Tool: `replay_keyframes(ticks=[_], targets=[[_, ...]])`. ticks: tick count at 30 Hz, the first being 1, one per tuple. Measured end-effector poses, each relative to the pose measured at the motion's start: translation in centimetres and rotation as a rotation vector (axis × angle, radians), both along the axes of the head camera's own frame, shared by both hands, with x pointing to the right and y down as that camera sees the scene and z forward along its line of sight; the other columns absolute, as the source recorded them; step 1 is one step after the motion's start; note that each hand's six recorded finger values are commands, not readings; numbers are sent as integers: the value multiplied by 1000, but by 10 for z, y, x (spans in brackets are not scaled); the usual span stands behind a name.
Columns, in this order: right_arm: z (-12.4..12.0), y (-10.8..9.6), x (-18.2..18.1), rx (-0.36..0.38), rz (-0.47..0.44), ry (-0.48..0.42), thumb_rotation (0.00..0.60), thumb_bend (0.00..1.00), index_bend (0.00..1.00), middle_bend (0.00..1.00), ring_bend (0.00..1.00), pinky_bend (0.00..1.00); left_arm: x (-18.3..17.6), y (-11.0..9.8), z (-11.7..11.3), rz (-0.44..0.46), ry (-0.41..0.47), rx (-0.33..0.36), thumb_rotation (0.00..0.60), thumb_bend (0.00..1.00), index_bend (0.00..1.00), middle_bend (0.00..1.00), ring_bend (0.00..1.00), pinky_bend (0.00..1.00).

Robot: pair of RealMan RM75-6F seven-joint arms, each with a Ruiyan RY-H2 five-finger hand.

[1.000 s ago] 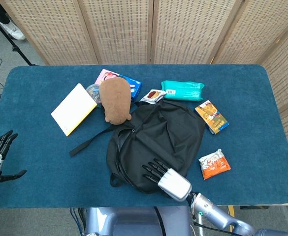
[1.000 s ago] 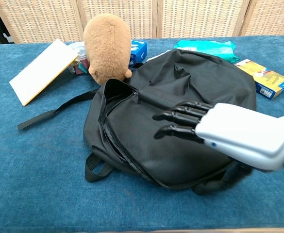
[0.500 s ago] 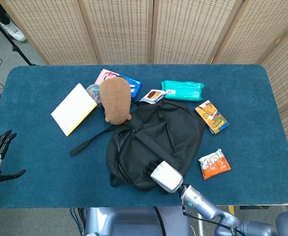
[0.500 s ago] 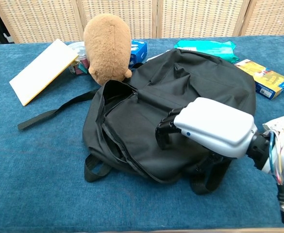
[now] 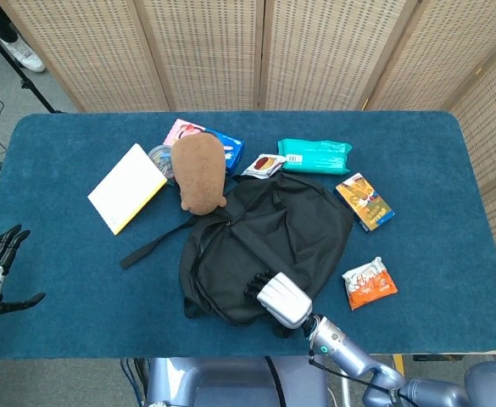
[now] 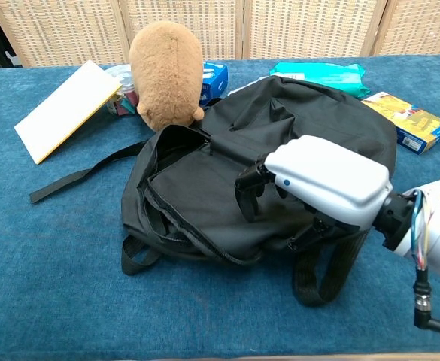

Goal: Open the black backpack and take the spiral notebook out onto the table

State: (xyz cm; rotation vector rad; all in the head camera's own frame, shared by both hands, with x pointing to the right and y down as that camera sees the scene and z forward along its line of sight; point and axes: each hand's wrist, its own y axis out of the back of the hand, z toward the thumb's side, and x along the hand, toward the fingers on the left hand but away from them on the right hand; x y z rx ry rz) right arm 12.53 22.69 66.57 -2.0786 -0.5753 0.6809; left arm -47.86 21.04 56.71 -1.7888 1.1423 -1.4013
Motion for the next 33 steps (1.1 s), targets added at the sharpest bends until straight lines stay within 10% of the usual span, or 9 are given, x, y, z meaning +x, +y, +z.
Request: replay_keyframes(ticks=[11,33], targets=[[-9,-3,8,-77,-6,-16,600,670,550,474,425,513,1,1,1,2,-4,-4,600,0,52,0,0,95],[-5,-57,5,-248,335,-163,600,672,668,596,499,512,42,-1,6,187,105,18,600,1,59,0,0,95]])
